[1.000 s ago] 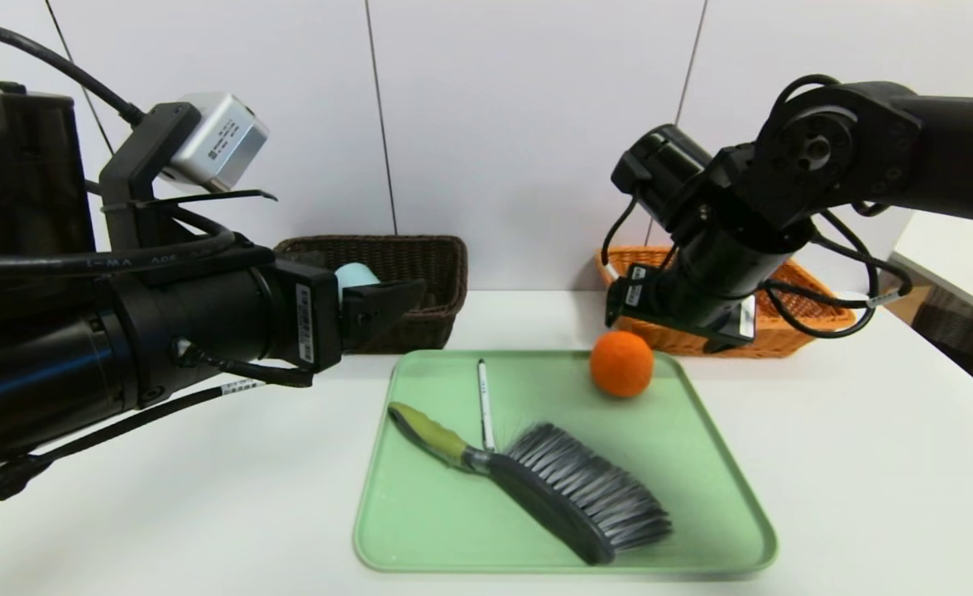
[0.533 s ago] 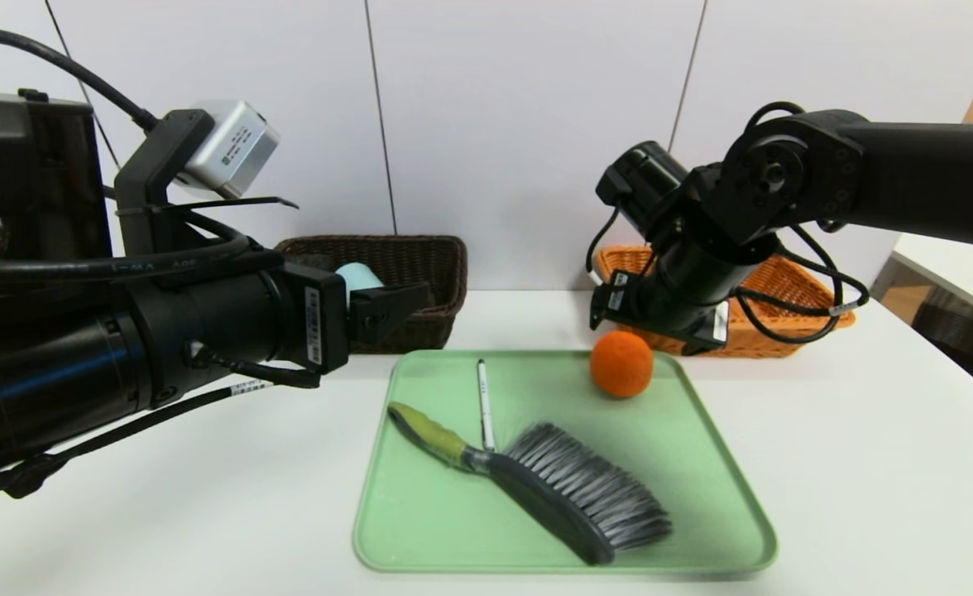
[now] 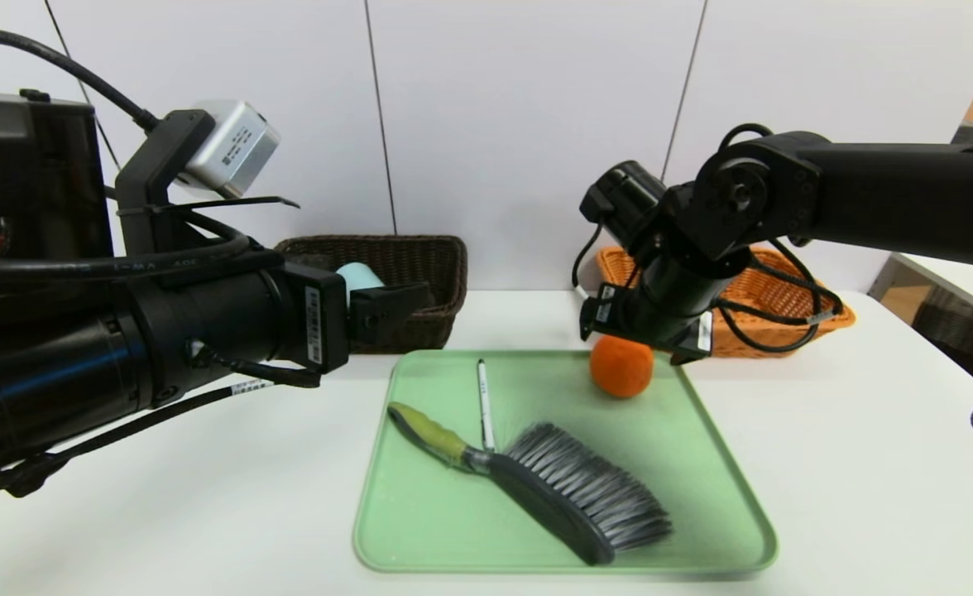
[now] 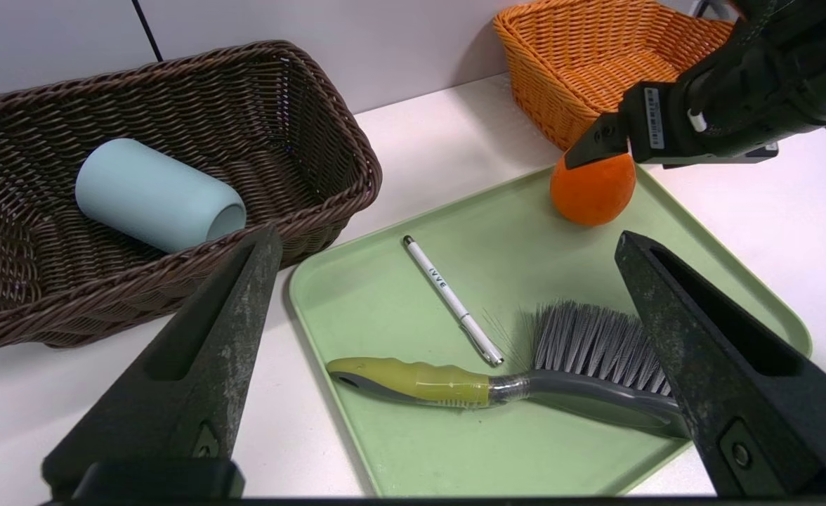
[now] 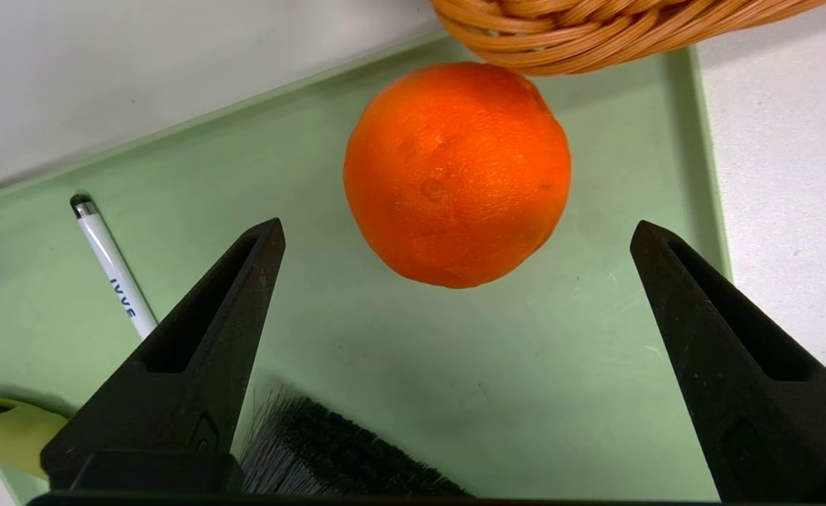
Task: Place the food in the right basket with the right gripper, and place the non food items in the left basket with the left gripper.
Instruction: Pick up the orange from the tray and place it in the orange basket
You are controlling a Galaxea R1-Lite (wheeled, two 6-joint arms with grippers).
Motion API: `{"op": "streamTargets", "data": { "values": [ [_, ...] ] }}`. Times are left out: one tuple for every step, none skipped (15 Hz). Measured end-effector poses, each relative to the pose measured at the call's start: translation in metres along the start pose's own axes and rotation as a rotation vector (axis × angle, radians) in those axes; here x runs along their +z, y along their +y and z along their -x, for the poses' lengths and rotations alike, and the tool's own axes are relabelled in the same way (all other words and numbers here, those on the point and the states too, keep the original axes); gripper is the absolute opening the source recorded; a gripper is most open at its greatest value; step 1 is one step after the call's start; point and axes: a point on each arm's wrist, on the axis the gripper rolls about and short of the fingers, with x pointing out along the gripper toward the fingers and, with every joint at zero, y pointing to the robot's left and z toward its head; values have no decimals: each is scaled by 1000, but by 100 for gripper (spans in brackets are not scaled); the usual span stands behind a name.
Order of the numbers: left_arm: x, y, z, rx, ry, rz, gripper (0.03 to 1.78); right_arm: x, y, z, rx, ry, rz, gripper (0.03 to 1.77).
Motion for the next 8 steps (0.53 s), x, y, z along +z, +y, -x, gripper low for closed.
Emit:
{"op": "streamTargets", "data": {
  "values": [
    [1,0,1,0,-5,2,169,0,1,-3,0,0,1,170],
    [1,0,1,0,-7,2,169,0,2,-5,-2,1,1,170],
    [2,0,2,0,-8,3,169,-1,3,-8,-3,5,2,170],
    [1,0,2,0,-7,3,169,-2,4,-10,-7,6,3,170],
    [1,0,2,0,-7,7,169,-3,5,-12,-13,7,7,170],
    [1,0,2,0,-8,10,169,-4,6,-15,-15,6,8,170],
    [1,1,3,0,-9,11,169,-4,7,-17,-16,7,9,170],
    [2,1,3,0,-10,12,169,-4,8,-18,-17,6,10,170]
  ]
}}
